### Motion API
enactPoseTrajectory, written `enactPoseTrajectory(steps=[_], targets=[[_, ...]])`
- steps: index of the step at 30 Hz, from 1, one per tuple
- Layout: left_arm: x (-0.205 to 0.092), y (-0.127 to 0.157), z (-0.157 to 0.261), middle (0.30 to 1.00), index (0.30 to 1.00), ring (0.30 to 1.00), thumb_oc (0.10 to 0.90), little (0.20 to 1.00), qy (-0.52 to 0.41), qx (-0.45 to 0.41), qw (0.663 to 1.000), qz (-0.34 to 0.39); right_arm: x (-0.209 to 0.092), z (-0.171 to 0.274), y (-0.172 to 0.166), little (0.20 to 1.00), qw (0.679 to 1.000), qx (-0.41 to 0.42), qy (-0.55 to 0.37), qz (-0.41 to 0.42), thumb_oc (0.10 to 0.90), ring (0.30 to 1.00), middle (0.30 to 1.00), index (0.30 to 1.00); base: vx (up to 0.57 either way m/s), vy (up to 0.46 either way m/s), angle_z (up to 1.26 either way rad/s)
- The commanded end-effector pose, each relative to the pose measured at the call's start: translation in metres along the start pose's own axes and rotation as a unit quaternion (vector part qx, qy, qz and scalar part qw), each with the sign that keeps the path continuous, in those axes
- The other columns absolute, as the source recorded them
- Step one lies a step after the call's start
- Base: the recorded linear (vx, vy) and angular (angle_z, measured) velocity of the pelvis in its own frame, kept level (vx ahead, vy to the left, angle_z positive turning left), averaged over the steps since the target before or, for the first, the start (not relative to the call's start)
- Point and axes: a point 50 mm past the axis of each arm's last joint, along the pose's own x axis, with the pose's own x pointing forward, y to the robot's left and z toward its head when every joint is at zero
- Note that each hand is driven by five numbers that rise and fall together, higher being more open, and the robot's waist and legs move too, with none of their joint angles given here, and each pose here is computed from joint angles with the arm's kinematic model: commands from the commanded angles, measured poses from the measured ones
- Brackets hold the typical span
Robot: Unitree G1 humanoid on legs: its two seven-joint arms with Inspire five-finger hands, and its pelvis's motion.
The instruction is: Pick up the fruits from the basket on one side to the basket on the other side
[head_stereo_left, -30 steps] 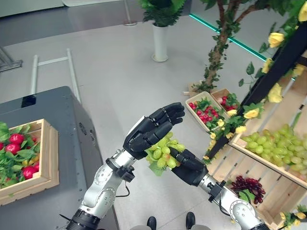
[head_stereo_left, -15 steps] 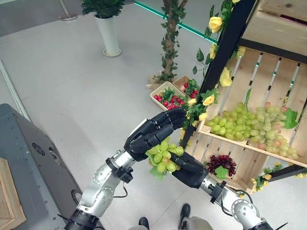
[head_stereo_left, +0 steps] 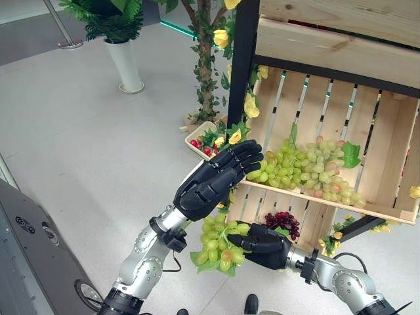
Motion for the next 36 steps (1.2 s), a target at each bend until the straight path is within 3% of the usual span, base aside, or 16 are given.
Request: enactPoseTrajectory(steps=[1, 9, 14, 22, 36], targets=[[0.016, -0.005, 0.044, 0.900, 0.900, 0.900, 0.800, 0.900, -0.104, 0.061, 0.991, -0.055, 0.011, 0.042, 0.053, 0.300, 0.976, -0.062, -0.099, 0.184, 0.400, 0.300, 0.300, 0.300, 0.01, -0.032, 0.06], [0.007, -0.001, 0.057, 0.900, 0.900, 0.900, 0.800, 0.900, -0.133, 0.066, 0.987, -0.059, 0.007, 0.047, 0.060, 0.300, 0.970, -0.076, -0.113, 0.202, 0.400, 0.300, 0.300, 0.300, 0.02, 0.011, 0.01], [0.004, -0.006, 0.067, 0.900, 0.900, 0.900, 0.800, 0.900, -0.149, 0.053, 0.979, -0.131, -0.001, 0.066, 0.074, 0.300, 0.955, -0.099, -0.174, 0.217, 0.400, 0.300, 0.300, 0.300, 0.04, 0.039, 0.01], [0.013, -0.025, 0.055, 0.900, 0.900, 0.900, 0.800, 0.900, -0.070, 0.045, 0.956, -0.283, -0.012, 0.100, 0.096, 0.300, 0.910, -0.140, -0.311, 0.236, 0.400, 0.300, 0.300, 0.300, 0.03, 0.038, -0.01], [0.007, -0.030, 0.030, 0.900, 0.900, 0.900, 0.800, 0.900, 0.070, 0.027, 0.917, -0.391, -0.040, 0.141, 0.113, 0.300, 0.822, -0.133, -0.498, 0.242, 0.400, 0.300, 0.300, 0.300, 0.00, 0.000, 0.00]])
